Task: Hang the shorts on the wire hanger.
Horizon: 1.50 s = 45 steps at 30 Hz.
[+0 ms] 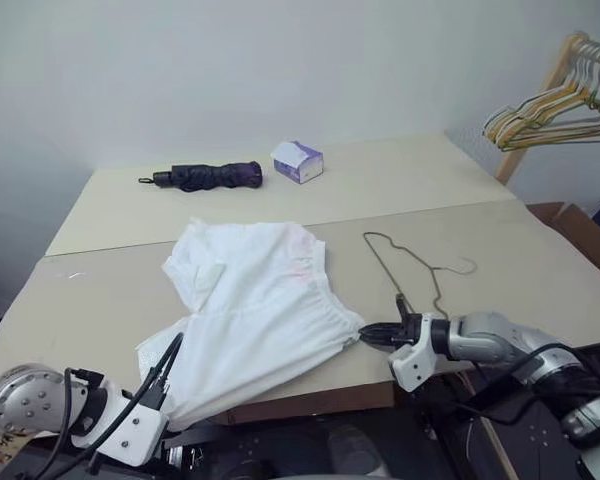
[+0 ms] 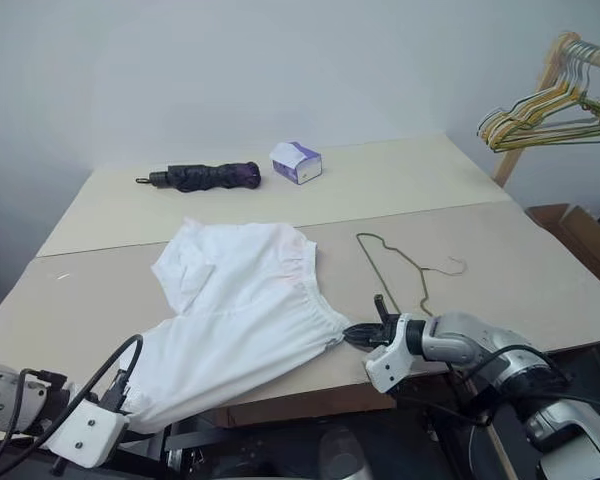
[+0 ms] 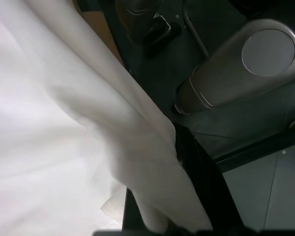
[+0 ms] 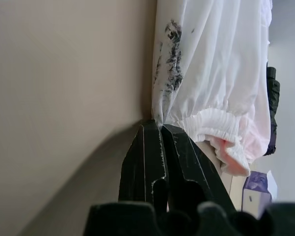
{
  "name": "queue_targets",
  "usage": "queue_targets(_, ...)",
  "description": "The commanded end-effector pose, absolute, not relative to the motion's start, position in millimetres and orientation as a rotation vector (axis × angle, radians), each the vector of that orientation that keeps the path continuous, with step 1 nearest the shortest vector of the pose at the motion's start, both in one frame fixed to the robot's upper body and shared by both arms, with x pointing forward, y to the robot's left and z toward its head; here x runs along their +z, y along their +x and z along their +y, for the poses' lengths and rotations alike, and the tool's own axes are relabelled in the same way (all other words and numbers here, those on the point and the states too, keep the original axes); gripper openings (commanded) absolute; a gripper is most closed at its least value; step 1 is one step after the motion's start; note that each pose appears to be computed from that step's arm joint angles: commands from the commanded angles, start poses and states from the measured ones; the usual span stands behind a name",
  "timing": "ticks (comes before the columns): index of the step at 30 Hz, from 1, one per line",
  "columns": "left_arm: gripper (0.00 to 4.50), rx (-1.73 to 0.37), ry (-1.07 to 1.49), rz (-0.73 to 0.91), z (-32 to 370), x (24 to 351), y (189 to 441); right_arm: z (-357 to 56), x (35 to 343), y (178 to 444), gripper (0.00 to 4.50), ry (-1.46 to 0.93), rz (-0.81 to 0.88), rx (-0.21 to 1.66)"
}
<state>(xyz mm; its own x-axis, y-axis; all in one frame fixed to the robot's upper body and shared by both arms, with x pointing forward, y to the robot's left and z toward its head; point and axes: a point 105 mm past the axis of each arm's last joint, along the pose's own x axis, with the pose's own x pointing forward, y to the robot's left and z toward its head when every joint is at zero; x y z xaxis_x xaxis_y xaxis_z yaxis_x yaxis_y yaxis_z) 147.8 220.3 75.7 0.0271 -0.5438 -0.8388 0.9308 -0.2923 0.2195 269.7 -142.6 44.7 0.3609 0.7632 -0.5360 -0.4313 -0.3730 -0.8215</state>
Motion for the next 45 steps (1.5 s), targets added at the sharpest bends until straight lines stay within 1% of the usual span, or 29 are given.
queue_targets(1,1.01,-1.595,1.062,0.487,218.1,98.4,153.1,-156.0,56.7,272.5,1.13,-1.485,-0.266,1.249)
queue_targets(3,1.65,-1.585,1.058,0.468,214.6,108.3,158.0,-158.8,56.8,268.2,1.84,-1.483,-0.249,1.254)
queue_targets(7,2.92,-1.607,0.997,0.42,206.1,143.6,165.0,-166.1,61.0,259.6,3.17,-1.467,-0.21,1.246)
queue_targets(10,3.91,-1.6,0.94,0.388,210.9,161.2,167.6,-171.1,64.2,254.2,4.22,-1.447,-0.183,1.229)
queue_targets(11,4.22,-1.584,0.917,0.368,212.3,168.7,171.3,-174.4,65.1,251.9,4.49,-1.431,-0.156,1.223)
queue_targets(12,4.47,-1.552,0.884,0.337,212.3,177.9,178.2,-178.2,66.7,250.2,4.5,-1.401,-0.121,1.206)
queue_targets(15,4.47,-1.459,0.786,0.217,204.6,204.4,199.1,-190.1,74.6,248.1,4.5,-1.294,-0.012,1.141)
queue_targets(17,4.47,-1.443,0.712,0.151,195.3,218.9,207.5,-196.3,84.4,251.4,4.5,-1.182,0.046,1.056)
queue_targets(21,4.47,-1.355,0.57,0.052,171.9,233.7,232.9,-209.0,113.0,268.7,4.5,-0.881,0.141,0.821)
queue_targets(24,4.47,-1.308,0.419,-0.016,150.7,242.2,250.2,-229.1,122.2,285.0,4.5,-0.767,0.247,0.62)
queue_targets(27,4.47,-1.322,0.341,-0.049,135.1,243.5,257.5,-246.3,114.6,292.4,4.5,-0.693,0.41,0.476)
queue_targets(30,4.47,-1.357,0.304,-0.085,117.4,240.5,260.8,-262.1,95.5,293.2,4.5,-0.613,0.634,0.348)
queue_targets(32,4.47,-1.377,0.294,-0.096,111.8,237.7,260.9,-263.9,83.6,292.3,4.5,-0.585,0.724,0.321)
queue_targets(33,4.47,-1.386,0.288,-0.1,109.8,235.9,261.4,-266.5,72.8,293.1,4.5,-0.574,0.776,0.297)
queue_targets(35,4.47,-1.393,0.285,-0.103,107.7,233.6,262.3,-269.3,60.3,294.1,4.5,-0.539,0.842,0.271)
queue_targets(38,4.5,-1.395,0.285,-0.105,106.8,231.1,263.0,-272.3,51.6,296.9,3.89,-0.436,0.897,0.258)
queue_targets(39,4.5,-1.396,0.285,-0.106,106.6,230.7,262.8,-274.2,50.5,297.9,3.62,-0.416,0.901,0.251)
queue_targets(45,4.5,-1.39,0.281,-0.112,107.4,227.8,265.0,-276.8,48.8,301.2,1.57,-0.361,0.913,0.246)
